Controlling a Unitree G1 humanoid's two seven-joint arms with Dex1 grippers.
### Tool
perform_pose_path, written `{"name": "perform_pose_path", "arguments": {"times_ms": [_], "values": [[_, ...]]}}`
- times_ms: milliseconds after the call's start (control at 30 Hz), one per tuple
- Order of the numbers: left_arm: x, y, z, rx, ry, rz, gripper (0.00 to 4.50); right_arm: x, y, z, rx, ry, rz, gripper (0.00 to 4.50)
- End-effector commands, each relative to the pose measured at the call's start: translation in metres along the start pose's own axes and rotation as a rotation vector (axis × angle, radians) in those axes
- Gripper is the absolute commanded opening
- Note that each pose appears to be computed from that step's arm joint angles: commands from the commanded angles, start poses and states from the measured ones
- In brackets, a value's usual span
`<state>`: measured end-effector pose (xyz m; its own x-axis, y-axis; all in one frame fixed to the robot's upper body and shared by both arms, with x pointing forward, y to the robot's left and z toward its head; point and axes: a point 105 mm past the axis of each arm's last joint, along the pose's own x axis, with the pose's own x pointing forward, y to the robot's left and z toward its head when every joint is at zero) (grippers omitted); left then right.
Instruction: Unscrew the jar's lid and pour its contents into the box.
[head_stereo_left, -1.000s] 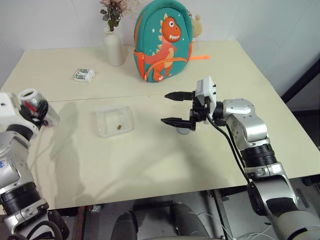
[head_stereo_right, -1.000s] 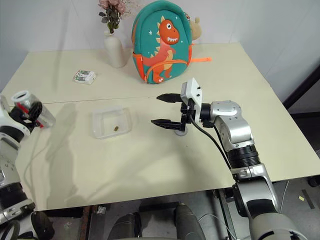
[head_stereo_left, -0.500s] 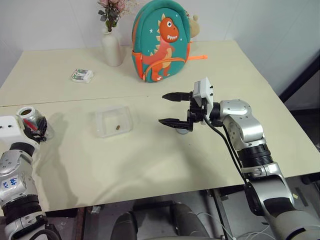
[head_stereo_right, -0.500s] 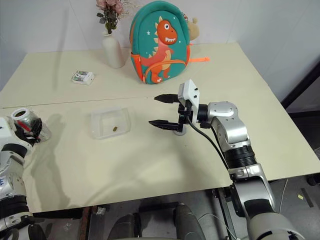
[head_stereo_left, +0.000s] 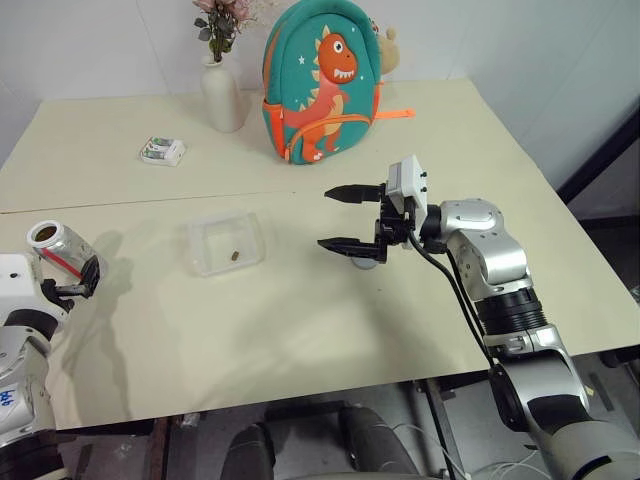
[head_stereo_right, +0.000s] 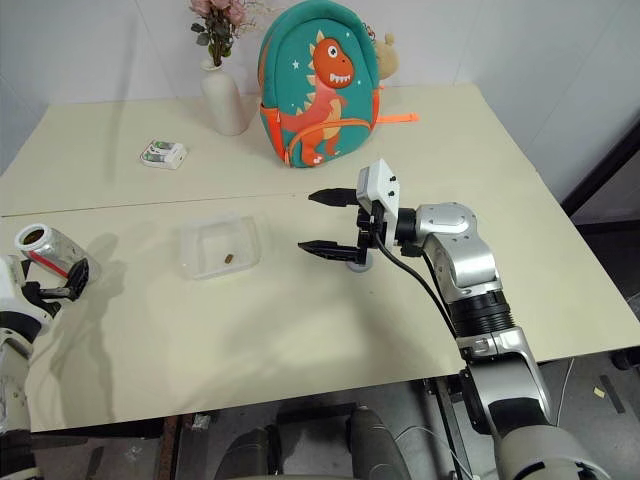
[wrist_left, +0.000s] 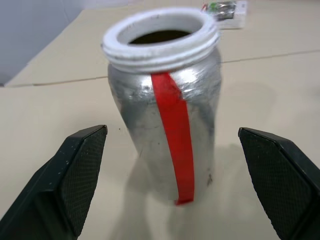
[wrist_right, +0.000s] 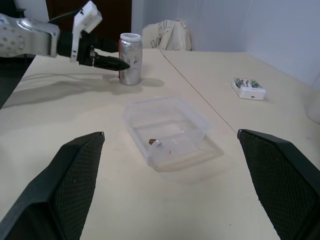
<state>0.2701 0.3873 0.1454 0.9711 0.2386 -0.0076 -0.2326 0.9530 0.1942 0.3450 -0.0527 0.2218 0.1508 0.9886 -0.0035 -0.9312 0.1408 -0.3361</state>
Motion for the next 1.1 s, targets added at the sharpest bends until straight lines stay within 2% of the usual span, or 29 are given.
{"name": "perform_pose_path", "arguments": {"times_ms": [33, 200, 300, 433, 567, 667, 867, 1100], "values": [[-0.024, 0.006, 0.015, 0.048, -0.023, 0.000, 4.48, -0.002, 0.002, 0.010, -0.043, -0.019, 0.005, 4.50], [-0.058, -0.015, 0.029, 0.214, -0.033, -0.209, 4.48, -0.011, 0.003, 0.007, -0.040, -0.005, 0.003, 4.50], [-0.073, -0.049, 0.049, 0.341, -0.118, -0.447, 4.48, -0.018, 0.000, 0.010, -0.077, -0.003, -0.015, 4.50], [-0.067, -0.084, 0.072, 0.388, -0.172, -0.645, 4.48, -0.027, 0.005, 0.011, -0.127, 0.009, 0.010, 4.50], [-0.056, -0.115, 0.092, 0.422, -0.281, -0.843, 4.48, -0.039, 0.010, 0.008, -0.127, 0.042, 0.032, 4.50], [-0.049, -0.127, 0.095, 0.413, -0.315, -0.937, 4.48, -0.050, 0.006, 0.011, -0.127, 0.064, 0.016, 4.50], [-0.051, -0.144, 0.086, 0.398, -0.296, -1.105, 4.48, -0.076, 0.009, 0.008, -0.102, 0.130, -0.036, 4.50], [-0.051, -0.140, 0.088, 0.396, -0.302, -1.090, 4.48, -0.078, 0.011, 0.004, -0.098, 0.121, -0.098, 4.50]]}}
